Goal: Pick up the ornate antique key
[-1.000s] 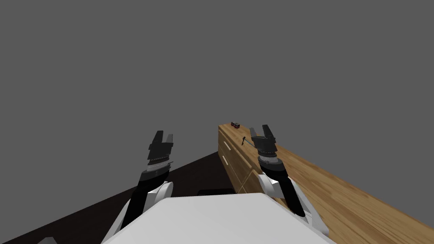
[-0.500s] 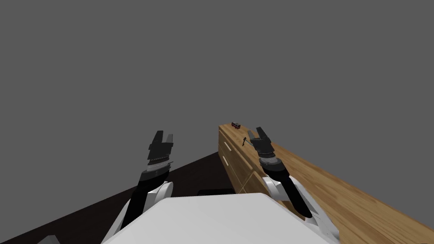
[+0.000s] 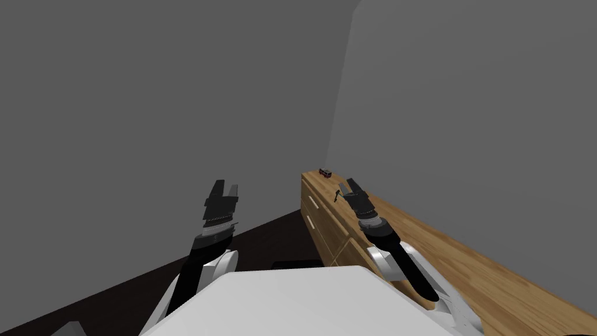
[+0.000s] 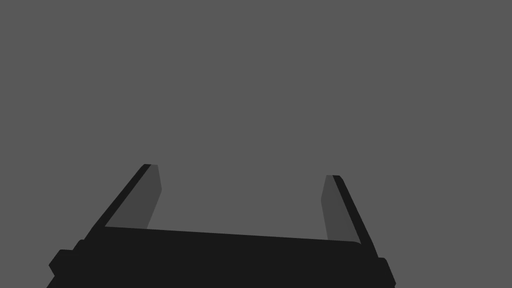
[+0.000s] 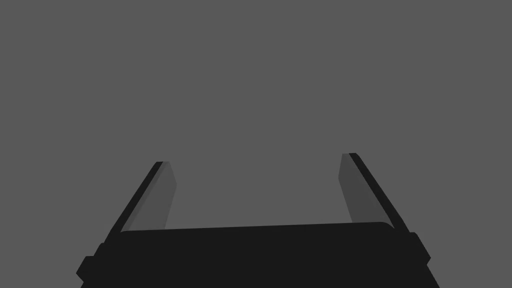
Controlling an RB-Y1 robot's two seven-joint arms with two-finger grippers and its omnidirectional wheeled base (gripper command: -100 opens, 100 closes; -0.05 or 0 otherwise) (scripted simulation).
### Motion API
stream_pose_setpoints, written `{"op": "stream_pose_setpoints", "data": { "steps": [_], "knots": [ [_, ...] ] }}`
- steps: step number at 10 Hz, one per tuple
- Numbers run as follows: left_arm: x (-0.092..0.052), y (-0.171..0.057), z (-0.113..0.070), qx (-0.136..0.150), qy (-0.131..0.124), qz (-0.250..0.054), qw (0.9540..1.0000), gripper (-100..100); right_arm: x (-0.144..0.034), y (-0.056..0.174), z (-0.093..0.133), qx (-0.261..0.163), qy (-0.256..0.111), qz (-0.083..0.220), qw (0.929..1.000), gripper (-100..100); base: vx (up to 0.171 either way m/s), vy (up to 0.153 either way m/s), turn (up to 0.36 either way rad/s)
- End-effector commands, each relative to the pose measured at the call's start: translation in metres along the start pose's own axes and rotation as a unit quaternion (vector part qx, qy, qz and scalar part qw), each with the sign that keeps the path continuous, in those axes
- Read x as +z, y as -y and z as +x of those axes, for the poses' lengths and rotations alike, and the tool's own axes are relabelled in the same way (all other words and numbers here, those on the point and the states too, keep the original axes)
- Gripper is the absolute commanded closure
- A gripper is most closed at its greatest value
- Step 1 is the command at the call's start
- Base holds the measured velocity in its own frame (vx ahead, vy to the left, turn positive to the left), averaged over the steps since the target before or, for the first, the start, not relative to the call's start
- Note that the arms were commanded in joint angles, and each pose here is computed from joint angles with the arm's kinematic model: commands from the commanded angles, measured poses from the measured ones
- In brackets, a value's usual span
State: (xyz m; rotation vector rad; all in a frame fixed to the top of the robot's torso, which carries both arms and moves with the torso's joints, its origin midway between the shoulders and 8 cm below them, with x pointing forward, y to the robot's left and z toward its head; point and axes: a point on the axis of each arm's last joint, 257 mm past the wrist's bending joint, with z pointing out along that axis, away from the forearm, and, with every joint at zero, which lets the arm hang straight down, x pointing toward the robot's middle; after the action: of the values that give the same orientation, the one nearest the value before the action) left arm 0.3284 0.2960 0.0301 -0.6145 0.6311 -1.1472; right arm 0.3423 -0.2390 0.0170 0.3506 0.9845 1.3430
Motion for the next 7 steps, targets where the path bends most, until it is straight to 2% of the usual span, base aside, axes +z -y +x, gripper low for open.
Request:
{"op": "stream_pose_setpoints", "data": {
  "steps": [1, 2, 3, 4, 5, 6, 7],
  "knots": [
    [0.0, 0.0, 0.0, 0.0, 0.0, 0.0, 1.0, 0, -0.002, 0.006, 0.001, -0.006, -0.014, 0.009, 0.9998, -100, 0.015, 0.001, 0.016],
    [0.0, 0.0, 0.0, 0.0, 0.0, 0.0, 1.0, 0, -0.007, 0.016, 0.003, -0.014, -0.03, 0.026, 0.9991, -100, 0.019, 0.001, 0.025],
    [0.0, 0.0, 0.0, 0.0, 0.0, 0.0, 1.0, 0, -0.007, 0.016, 0.005, -0.017, -0.036, 0.027, 0.9989, -100, 0.017, -0.002, 0.013],
    [0.0, 0.0, 0.0, 0.0, 0.0, 0.0, 1.0, 0, -0.012, 0.026, 0.007, -0.025, -0.052, 0.044, 0.9973, -100, 0.021, -0.002, 0.034],
    [0.0, 0.0, 0.0, 0.0, 0.0, 0.0, 1.0, 0, -0.012, 0.026, 0.008, -0.028, -0.06, 0.045, 0.9968, -100, 0.016, -0.003, 0.013],
    [0.0, 0.0, 0.0, 0.0, 0.0, 0.0, 1.0, 0, -0.018, 0.037, 0.009, -0.036, -0.075, 0.063, 0.9945, -100, 0.017, -0.002, 0.03],
    [0.0, 0.0, 0.0, 0.0, 0.0, 0.0, 1.0, 0, -0.018, 0.037, 0.011, -0.04, -0.083, 0.064, 0.9937, -100, 0.017, -0.002, 0.014]
  ]
}}
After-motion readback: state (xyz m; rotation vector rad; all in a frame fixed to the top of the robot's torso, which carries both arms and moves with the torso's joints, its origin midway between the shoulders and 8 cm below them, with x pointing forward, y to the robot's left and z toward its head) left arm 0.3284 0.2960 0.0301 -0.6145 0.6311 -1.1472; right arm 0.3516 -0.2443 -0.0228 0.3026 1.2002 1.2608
